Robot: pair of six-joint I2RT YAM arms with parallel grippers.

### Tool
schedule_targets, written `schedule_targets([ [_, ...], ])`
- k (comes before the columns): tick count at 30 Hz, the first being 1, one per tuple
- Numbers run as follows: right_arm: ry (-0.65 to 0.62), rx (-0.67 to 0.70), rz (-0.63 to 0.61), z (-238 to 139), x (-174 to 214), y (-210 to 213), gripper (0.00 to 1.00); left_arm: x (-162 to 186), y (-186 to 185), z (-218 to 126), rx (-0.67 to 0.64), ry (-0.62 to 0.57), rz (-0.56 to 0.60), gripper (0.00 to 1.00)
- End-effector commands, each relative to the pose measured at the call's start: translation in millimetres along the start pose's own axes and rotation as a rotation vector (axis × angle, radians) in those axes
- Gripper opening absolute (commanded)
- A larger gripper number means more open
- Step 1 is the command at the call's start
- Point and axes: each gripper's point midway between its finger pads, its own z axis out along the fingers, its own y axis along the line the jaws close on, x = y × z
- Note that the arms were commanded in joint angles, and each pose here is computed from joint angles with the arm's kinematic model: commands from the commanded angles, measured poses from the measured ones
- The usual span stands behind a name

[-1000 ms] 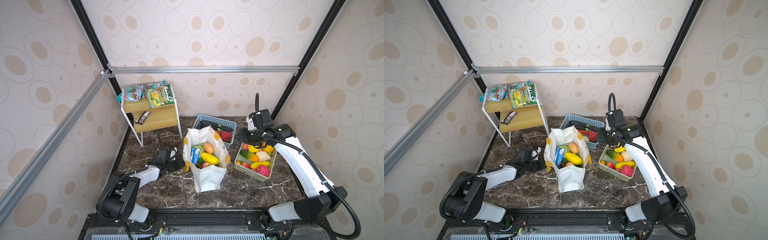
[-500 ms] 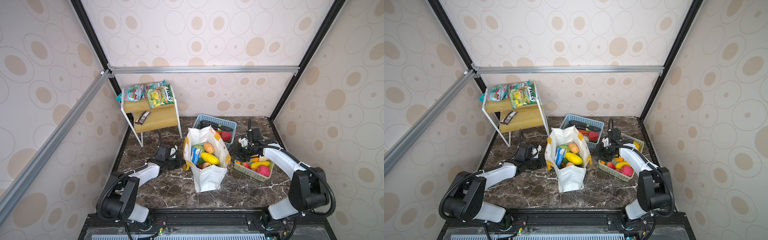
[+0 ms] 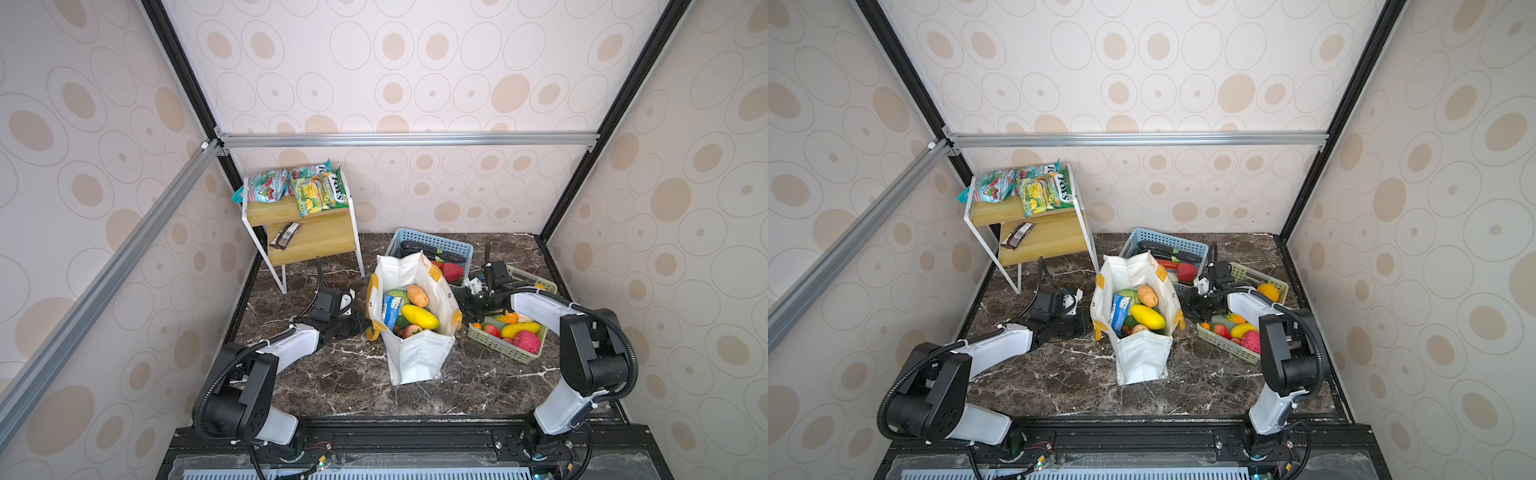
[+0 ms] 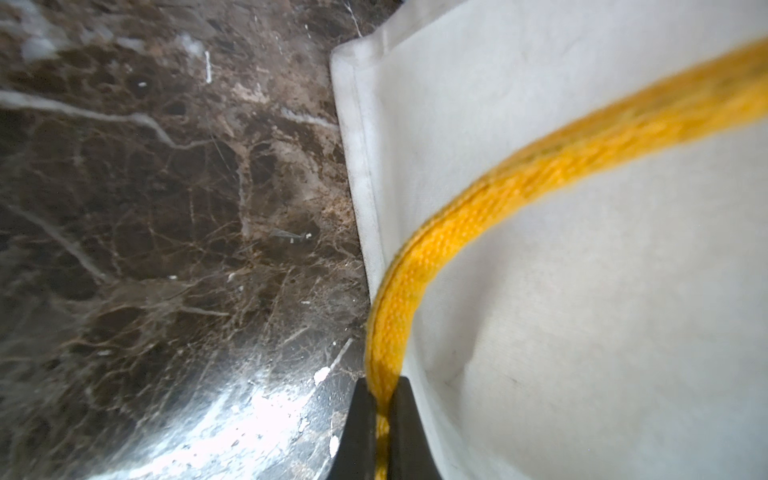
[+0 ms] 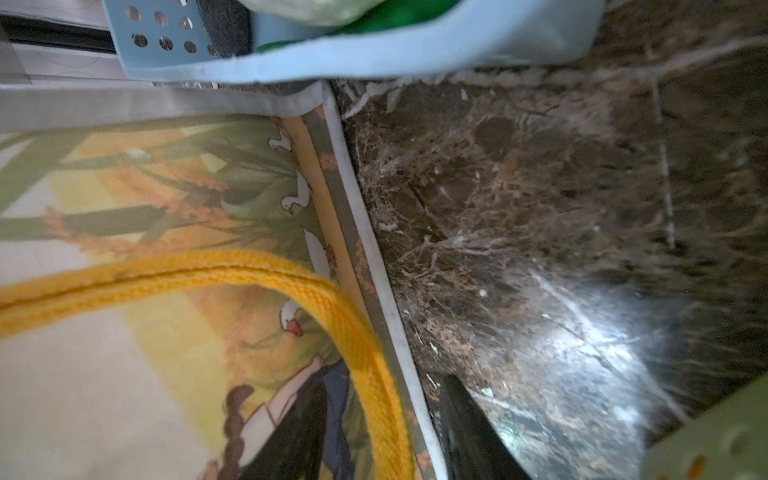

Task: Place the food into the grocery bag and tie it

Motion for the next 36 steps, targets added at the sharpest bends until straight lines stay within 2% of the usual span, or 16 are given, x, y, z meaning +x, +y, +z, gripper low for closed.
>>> schedule_targets([
  [1, 0.02, -0.01, 0.0, 11.4, 6.9, 0.5, 0.47, -18.0, -15.2, -7.8, 0.033, -0.04, 0.043, 0.0],
  [4, 0.024, -0.025, 0.01, 17.2, 9.3, 1.5, 0.41, -20.9, -17.6, -9.3, 0.039, -0.047, 0.046, 0.0],
  [9, 0.019, -0.014, 0.012, 15.5, 11.2, 2.6, 0.21, -28.0, -25.1, -15.7, 0.049, -0.065, 0.055, 0.0],
  [16, -0.019, 0.095, 0.02, -17.0, 9.7, 2.2, 0.13, -59.0, -41.6, -52.7, 0.02, -0.148, 0.091, 0.0],
  [21, -0.084, 0.182, -0.004, -56.7, 3.4, 8.9, 0.12, -89.7, -52.7, -94.3, -0.005, -0.227, 0.121, 0.0],
  [25, -0.164, 0.201, -0.071, -95.6, -5.6, 35.1, 0.12, -112.4, -80.2, -126.2, 0.009, -0.284, 0.191, 0.0],
  [30, -0.252, 0.112, -0.186, -134.9, -11.5, 90.4, 0.12, -137.5, -128.1, -162.1, 0.105, -0.355, 0.253, 0.0],
  [36, -0.256, 0.016, -0.372, -144.1, 6.1, 157.4, 0.12, -157.5, -184.2, -197.6, 0.242, -0.417, 0.313, 0.0],
])
